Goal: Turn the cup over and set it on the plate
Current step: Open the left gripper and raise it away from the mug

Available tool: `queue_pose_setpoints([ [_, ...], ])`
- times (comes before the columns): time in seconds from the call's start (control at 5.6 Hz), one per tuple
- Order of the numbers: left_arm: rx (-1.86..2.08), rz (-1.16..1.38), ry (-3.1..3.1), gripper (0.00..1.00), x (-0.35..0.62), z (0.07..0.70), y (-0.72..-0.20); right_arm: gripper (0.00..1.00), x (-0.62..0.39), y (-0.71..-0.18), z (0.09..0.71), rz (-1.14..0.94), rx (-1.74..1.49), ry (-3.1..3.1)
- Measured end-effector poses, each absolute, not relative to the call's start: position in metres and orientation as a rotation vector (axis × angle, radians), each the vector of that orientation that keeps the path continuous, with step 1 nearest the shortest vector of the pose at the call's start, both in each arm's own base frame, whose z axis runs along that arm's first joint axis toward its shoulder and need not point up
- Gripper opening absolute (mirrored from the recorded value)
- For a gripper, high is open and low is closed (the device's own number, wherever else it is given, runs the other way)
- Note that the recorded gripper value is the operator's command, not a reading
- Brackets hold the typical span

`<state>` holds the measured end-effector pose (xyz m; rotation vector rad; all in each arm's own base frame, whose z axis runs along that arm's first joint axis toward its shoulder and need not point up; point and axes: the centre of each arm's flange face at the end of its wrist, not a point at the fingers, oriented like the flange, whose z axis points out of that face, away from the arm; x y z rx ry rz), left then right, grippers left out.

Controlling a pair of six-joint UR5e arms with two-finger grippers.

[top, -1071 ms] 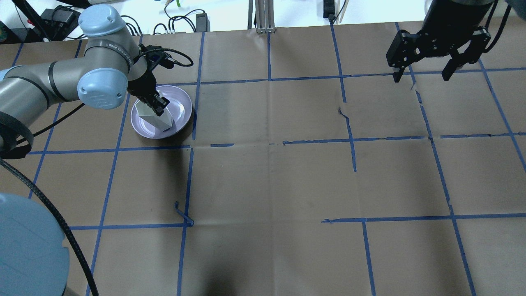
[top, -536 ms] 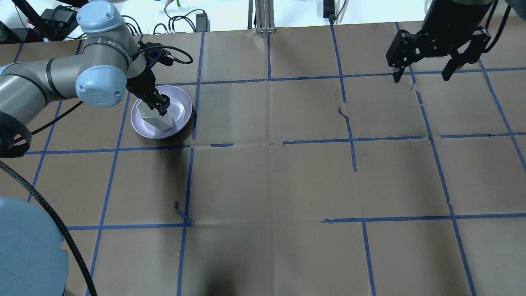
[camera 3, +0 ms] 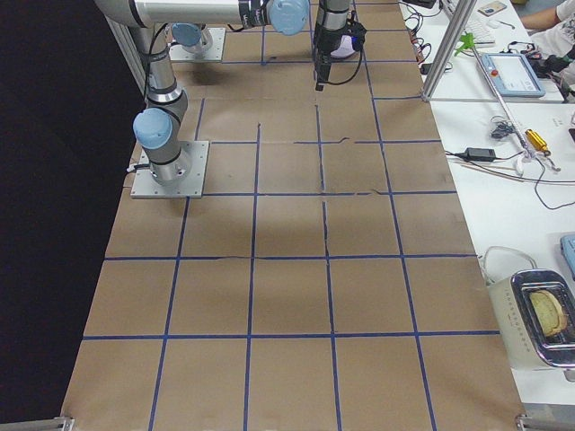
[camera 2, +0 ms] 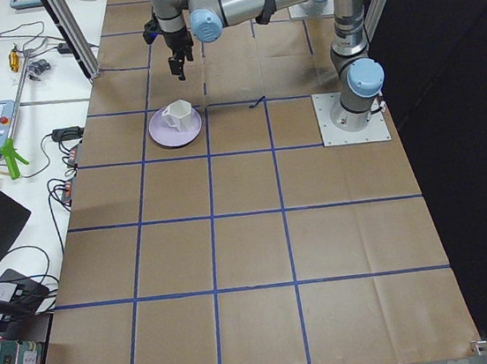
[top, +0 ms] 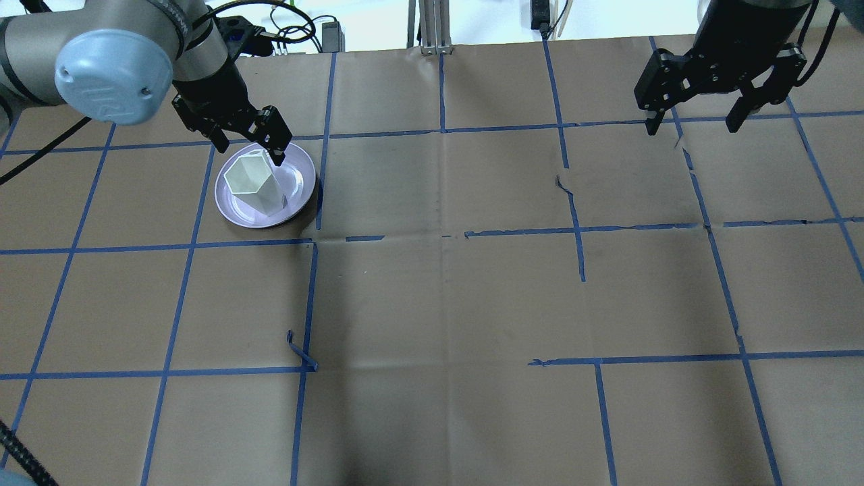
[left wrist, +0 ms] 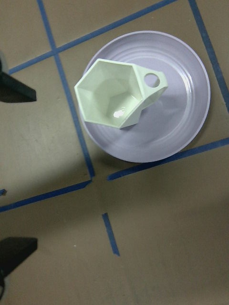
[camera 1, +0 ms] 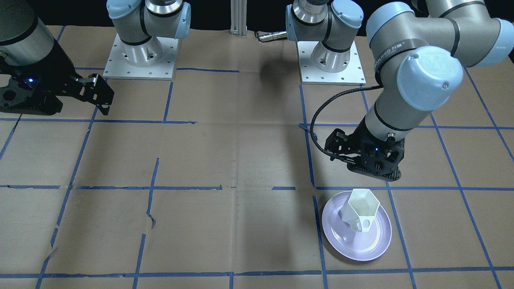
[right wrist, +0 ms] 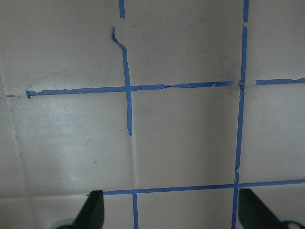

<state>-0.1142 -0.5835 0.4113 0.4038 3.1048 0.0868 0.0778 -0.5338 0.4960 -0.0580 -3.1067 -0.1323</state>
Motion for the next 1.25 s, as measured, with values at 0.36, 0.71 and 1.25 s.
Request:
queue_pose_setpoints([
  [0.36, 0.267, 0.062, 3.133, 0.98, -0.132, 0.462, -0.546, 1.0, 0.078, -0.534, 0.496, -0.132, -0.058, -3.107],
  [0.71, 0.227, 0.025, 3.139, 0.98, -0.143, 0.483, -0.527, 1.0, 0.078, -0.534, 0.496, -0.132, -0.058, -3.107],
  [1.25, 0.216, 0.002, 3.134, 0.98, -0.143, 0.49, -0.517, 1.0, 0.078, -0.534, 0.496, -0.132, -0.058, -3.107],
])
